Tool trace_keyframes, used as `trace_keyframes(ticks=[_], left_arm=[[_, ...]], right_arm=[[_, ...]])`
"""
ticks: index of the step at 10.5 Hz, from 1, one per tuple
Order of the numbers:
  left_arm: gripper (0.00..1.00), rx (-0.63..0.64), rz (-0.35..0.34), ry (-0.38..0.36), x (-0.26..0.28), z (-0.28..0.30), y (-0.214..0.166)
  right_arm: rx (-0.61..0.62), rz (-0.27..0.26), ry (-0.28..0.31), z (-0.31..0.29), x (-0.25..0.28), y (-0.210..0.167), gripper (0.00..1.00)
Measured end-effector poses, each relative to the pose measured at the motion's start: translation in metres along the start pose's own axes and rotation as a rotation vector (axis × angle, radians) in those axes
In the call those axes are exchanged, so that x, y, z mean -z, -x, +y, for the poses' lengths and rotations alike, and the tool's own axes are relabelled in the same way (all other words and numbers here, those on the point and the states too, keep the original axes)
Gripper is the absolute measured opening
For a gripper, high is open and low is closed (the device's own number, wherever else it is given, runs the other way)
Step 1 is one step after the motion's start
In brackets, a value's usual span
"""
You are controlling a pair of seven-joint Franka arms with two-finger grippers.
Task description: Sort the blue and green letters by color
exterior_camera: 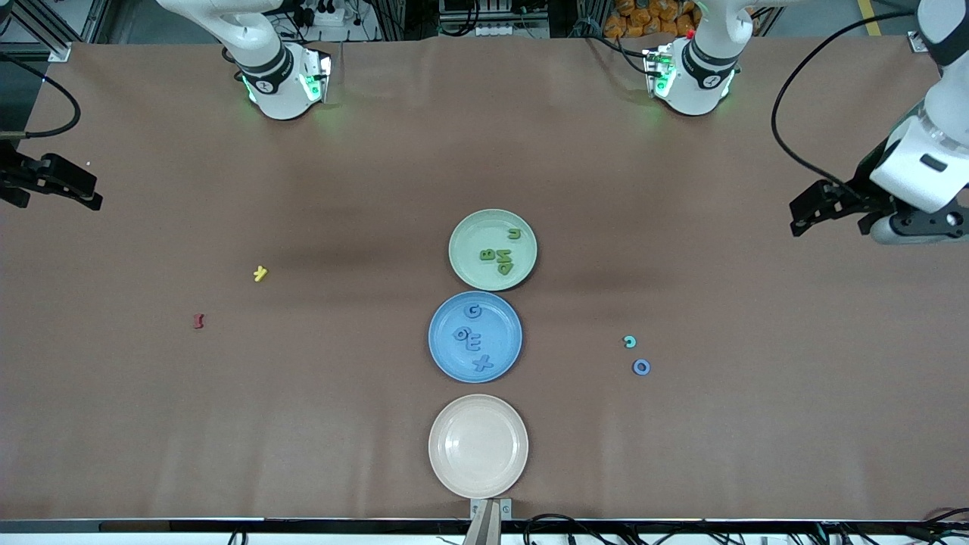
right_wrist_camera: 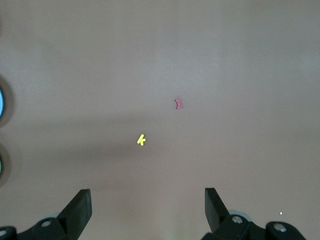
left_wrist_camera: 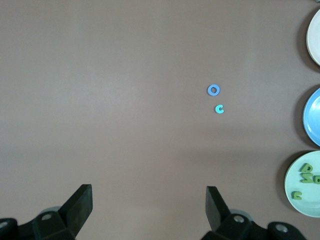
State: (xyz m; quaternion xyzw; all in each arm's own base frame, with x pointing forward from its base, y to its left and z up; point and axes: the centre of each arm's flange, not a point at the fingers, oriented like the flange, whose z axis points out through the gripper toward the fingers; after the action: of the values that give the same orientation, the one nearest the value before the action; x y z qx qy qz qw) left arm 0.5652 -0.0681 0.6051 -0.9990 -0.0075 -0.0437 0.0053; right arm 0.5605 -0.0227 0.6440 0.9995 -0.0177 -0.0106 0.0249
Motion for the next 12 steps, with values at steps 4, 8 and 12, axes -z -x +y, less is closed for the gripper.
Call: trace_keyframes(ticks=[4, 8, 12], left_arm=[[1.00, -0.071, -0.050, -0.010, 0.023, -0.013, 0.014], [1.00, -0.072, -0.050, -0.005, 0.045, -0.017, 0.017], [1.00, -0.072, -0.051, 0.007, 0.045, -0.015, 0.018]], right_arm=[[-0.031, -0.002, 0.000, 0.017, -0.005, -0.004, 1.00], [-0.028, 0.003, 0.000, 0.015, -0.005, -0.004, 1.00], [-0.034, 0.003, 0.000, 0.018, -0.005, -0.004, 1.00]])
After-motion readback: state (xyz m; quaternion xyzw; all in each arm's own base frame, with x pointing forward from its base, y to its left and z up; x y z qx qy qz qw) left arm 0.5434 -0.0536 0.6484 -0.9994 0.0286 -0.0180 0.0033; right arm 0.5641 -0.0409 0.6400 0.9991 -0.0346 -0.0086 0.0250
